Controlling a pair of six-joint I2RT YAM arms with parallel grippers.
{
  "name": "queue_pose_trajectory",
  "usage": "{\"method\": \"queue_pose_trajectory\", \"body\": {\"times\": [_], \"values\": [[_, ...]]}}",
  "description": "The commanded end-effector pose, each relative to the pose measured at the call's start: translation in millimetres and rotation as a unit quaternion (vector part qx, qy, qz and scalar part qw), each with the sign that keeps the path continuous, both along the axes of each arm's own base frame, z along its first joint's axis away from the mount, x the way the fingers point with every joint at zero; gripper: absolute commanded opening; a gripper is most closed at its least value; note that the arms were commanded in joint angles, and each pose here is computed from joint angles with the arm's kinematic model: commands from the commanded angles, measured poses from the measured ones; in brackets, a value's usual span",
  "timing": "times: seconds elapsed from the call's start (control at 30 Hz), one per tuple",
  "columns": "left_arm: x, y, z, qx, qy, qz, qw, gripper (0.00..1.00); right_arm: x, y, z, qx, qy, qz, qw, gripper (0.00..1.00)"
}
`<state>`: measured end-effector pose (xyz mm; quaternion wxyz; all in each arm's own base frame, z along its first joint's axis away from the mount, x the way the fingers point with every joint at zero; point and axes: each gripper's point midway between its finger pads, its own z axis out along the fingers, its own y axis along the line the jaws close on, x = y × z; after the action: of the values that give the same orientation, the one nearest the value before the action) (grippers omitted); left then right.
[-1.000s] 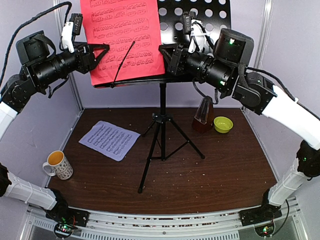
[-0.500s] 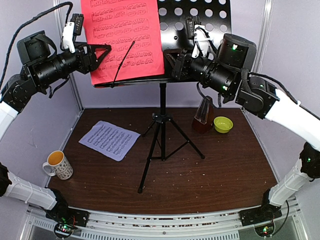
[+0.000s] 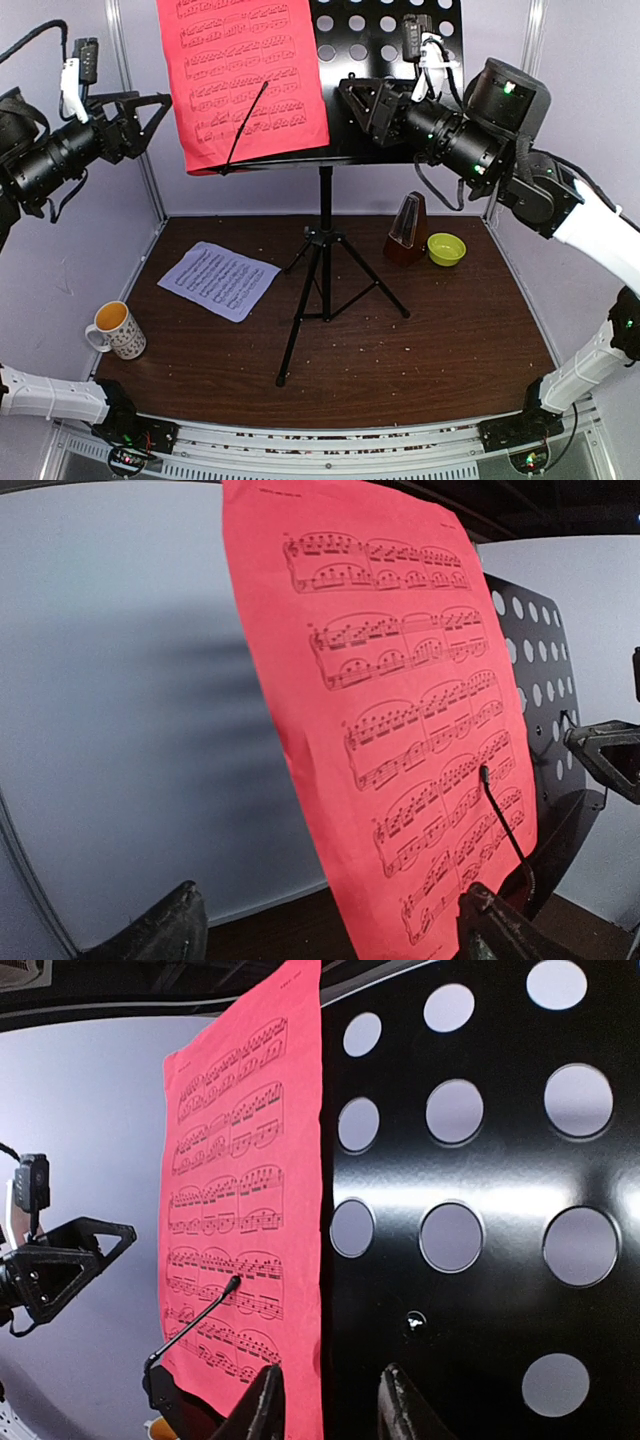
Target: Set up the instrument practice props
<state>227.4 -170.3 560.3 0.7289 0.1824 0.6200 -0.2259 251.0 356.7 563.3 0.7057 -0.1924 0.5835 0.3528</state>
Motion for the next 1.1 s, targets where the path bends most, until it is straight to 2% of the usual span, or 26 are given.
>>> {"method": "queue_pose_trajectory", "body": {"times": [0.0,0.2,0.47,0.67,0.83,1.07], "values": [[5,32,-16,-0.028,0.029,0.072,0.997,0.89,-16,-12,19,0.021,-0.029,0.022,0.999,0.39],[18,75,-68,-0.066,0.107,0.145,0.981,0.90,-30,-26,25,0.029,-0.044,0.038,0.998,0.58],[66,106,-179,-0.097,0.243,0.183,0.948,0.89,-44,-54,14,0.013,-0.042,0.030,0.999,0.82],[101,94,-269,-0.080,0.333,0.159,0.926,0.88,-45,-88,-3,-0.009,-0.024,-0.014,1.000,0.92],[128,73,-339,-0.065,0.405,0.124,0.904,0.83,-44,-108,-28,-0.015,0.014,-0.030,0.999,0.97],[152,49,-397,-0.025,0.458,0.105,0.883,0.82,-42,-143,-71,0.004,0.065,-0.054,0.996,1.00]]}}
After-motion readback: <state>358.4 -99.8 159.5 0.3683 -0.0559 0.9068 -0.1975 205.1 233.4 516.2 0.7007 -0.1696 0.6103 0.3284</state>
